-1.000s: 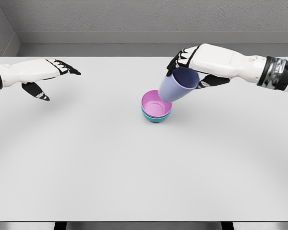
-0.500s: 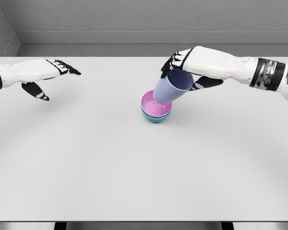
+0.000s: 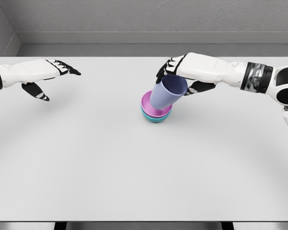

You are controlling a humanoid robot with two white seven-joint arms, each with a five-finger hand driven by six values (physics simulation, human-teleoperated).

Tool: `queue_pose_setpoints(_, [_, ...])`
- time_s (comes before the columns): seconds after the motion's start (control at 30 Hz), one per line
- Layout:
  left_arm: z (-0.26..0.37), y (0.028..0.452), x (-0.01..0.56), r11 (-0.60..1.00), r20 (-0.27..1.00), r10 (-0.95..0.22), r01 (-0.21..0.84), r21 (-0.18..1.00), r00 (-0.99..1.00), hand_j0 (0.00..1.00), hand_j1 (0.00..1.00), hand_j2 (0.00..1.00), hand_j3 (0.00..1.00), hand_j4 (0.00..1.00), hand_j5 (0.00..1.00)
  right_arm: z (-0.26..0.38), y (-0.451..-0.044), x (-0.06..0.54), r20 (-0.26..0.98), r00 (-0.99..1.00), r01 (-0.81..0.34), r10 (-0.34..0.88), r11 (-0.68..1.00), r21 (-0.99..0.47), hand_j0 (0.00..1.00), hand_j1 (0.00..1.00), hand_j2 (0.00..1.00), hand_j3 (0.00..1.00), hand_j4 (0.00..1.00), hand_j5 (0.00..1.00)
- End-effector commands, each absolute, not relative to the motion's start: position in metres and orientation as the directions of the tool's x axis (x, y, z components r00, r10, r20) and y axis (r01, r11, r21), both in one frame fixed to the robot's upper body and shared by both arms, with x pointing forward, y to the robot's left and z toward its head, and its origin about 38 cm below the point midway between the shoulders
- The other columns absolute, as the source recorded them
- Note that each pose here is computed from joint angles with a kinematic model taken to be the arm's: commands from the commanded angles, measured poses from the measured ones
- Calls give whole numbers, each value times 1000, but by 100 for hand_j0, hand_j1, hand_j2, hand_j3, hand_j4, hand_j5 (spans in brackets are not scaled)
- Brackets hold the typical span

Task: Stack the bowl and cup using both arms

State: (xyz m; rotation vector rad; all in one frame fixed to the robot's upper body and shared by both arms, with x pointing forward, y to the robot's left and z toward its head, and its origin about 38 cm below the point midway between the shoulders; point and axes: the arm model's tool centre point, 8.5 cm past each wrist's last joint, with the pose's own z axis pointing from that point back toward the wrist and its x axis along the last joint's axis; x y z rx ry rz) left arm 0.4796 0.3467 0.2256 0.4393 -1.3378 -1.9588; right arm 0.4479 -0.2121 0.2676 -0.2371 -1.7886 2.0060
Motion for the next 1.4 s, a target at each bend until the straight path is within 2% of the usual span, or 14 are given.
queue_pose_setpoints(0.0, [226, 347, 480, -202, 116, -719, 365, 909, -685, 100, 100, 100, 100, 100, 100, 262, -212, 449, 176, -884, -227, 433, -69, -972, 57, 57, 57, 57, 57, 57])
queue_pose_setpoints(1.0, [227, 346, 480, -202, 116, -716, 364, 909, -688, 100, 100, 100, 100, 100, 100, 244, -204, 463, 204, -867, -270, 454, -86, -959, 59, 59, 59, 59, 59, 59])
queue_pose_setpoints(1.03, [227, 346, 480, -202, 116, -716, 364, 909, -688, 100, 100, 100, 100, 100, 100, 244, -205, 463, 204, -867, -271, 455, -86, -959, 65, 65, 65, 65, 65, 65])
queue_pose_setpoints(1.07, [227, 346, 480, -202, 116, -716, 364, 909, -688, 100, 100, 100, 100, 100, 100, 242, -206, 464, 210, -861, -278, 463, -85, -957, 100, 100, 100, 100, 100, 100])
queue_pose_setpoints(1.37, [227, 346, 480, -202, 116, -716, 364, 909, -688, 100, 100, 100, 100, 100, 100, 242, -207, 465, 210, -861, -279, 464, -85, -956, 100, 100, 100, 100, 100, 100])
